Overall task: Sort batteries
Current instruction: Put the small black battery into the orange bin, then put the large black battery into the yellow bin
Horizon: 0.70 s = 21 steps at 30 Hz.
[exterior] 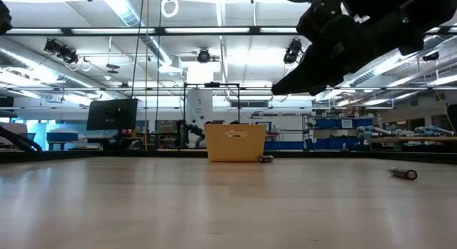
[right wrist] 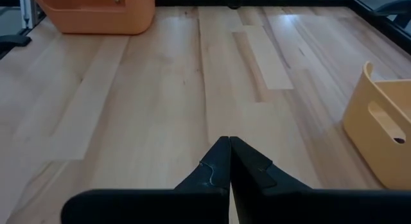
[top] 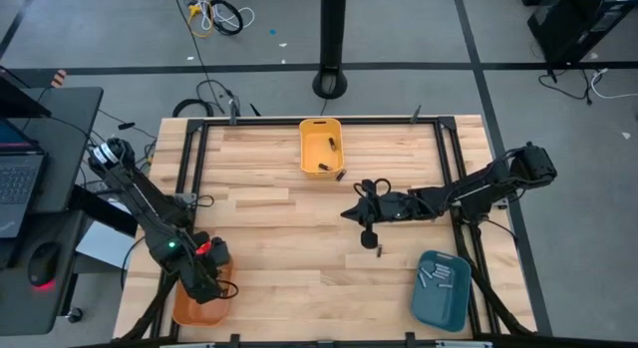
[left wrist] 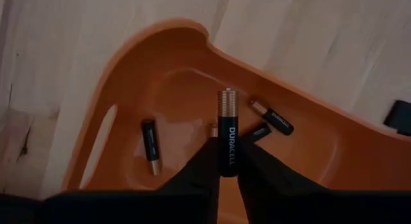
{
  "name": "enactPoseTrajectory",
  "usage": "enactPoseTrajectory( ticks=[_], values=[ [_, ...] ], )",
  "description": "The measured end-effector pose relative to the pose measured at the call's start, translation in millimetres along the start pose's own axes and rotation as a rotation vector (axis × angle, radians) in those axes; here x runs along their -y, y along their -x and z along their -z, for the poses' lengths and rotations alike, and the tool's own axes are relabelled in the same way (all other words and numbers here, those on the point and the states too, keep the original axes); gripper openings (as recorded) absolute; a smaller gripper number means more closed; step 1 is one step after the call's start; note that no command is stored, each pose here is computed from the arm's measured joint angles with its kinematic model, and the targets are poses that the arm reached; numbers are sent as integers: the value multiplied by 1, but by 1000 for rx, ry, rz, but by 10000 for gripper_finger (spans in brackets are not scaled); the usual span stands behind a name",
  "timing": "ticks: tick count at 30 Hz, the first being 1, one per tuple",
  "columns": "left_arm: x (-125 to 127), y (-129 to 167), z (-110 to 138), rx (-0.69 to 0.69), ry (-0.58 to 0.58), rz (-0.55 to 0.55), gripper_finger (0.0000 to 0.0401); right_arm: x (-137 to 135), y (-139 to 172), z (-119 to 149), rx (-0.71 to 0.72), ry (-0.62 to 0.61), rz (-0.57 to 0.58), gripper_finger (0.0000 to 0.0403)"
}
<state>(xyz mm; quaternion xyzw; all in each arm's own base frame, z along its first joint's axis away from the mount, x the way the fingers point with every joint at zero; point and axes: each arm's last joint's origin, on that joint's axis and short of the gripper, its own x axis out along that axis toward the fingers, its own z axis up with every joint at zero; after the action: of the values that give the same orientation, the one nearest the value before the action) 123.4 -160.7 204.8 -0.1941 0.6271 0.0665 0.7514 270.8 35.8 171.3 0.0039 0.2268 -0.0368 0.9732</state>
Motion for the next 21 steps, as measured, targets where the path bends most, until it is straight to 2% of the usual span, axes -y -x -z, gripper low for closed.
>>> enactPoseTrajectory(
  ticks=[6, 13, 17, 21],
  values=[
    [0, 0, 0, 1, 1, -1, 76, 2, 0, -1, 8, -11, 4, 13],
    [0, 1, -1, -8, 51, 3, 80, 1, 0, -1, 7, -38, 3, 13],
    [5, 6, -1, -32, 37, 28, 81, 1, 0, -1, 8, -31, 6, 13],
    [13, 17, -5, 7, -47, 61, 68, 9, -1, -1, 13, -41, 118, 13]
  ],
)
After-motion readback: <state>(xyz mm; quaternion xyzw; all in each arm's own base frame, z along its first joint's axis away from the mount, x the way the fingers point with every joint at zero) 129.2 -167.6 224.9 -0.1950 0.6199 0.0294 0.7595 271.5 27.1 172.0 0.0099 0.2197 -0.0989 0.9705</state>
